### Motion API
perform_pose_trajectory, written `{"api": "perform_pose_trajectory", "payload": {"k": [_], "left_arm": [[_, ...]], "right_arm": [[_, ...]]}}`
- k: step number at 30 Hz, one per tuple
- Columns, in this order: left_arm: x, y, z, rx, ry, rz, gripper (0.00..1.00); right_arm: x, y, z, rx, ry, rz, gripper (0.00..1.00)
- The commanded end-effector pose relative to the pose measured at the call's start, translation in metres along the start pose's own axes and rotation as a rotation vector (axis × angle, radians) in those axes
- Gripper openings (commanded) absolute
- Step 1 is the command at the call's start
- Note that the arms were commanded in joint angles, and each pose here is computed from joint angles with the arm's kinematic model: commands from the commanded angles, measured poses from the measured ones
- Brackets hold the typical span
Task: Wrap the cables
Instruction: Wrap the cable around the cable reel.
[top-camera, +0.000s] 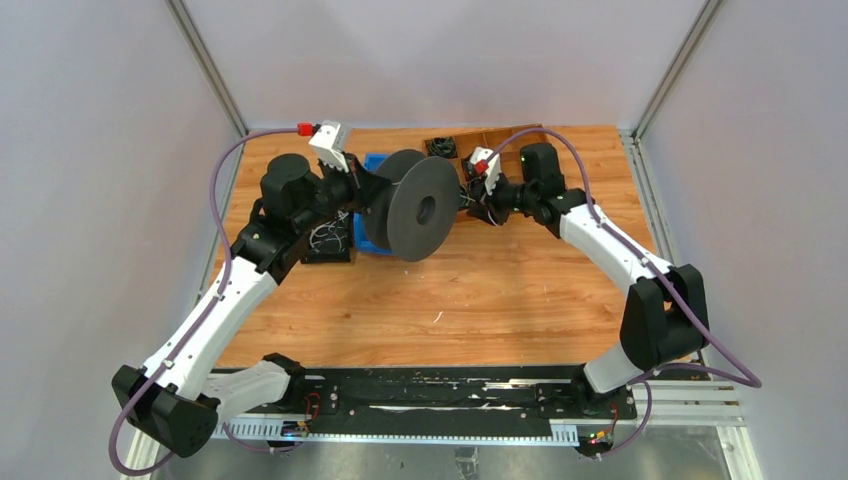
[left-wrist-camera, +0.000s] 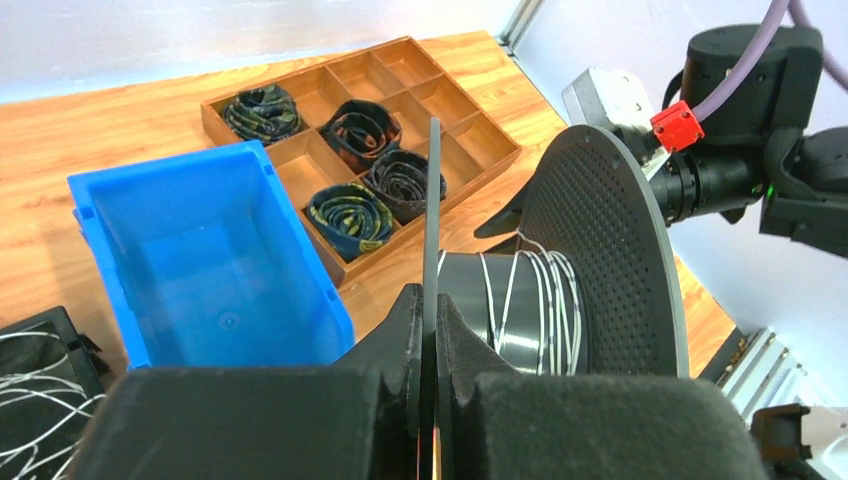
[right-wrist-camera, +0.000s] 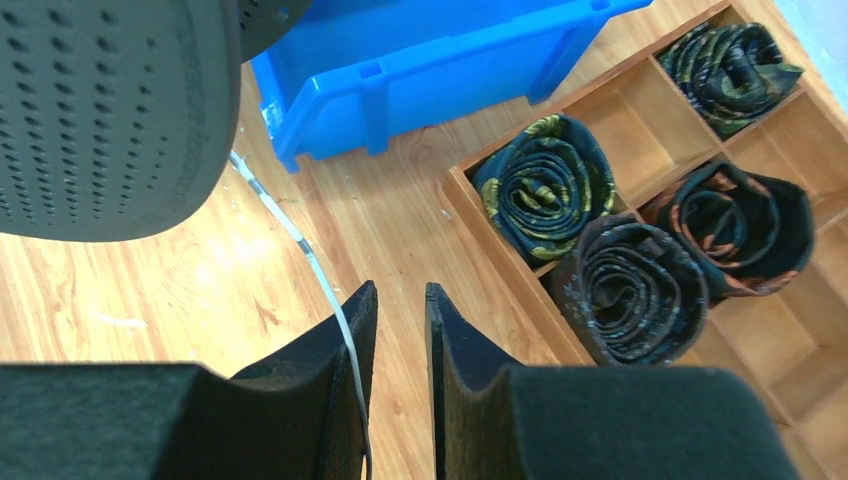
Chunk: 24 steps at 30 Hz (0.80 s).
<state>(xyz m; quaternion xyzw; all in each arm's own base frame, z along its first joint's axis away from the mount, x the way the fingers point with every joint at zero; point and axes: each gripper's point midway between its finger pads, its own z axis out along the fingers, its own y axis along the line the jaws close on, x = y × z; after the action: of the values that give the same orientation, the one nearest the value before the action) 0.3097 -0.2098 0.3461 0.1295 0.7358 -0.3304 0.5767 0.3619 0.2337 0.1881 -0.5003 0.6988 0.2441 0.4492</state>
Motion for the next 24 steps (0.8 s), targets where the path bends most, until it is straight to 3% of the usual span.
{"api": "perform_pose_trajectory", "payload": {"k": [1,11,24], "left_arm": [[-0.049,-0.012,-0.009,0.025,-0.145,-0.046,0.0],[-0.051,0.002,-0.001,-0.047,-0.139,-0.183,0.0],[-0.044,0.036,-0.003,-0.203,-0.149,-0.278,0.0]], "right_arm": [[0.004,0.014,0.012,-0.025,-0.047,0.112,0.24],[0.004,0.035,0.035,-0.018,-0.122,0.258,0.24],[-0.007,0.089,0.053,-0.097,-0.195,0.283,0.28]]}}
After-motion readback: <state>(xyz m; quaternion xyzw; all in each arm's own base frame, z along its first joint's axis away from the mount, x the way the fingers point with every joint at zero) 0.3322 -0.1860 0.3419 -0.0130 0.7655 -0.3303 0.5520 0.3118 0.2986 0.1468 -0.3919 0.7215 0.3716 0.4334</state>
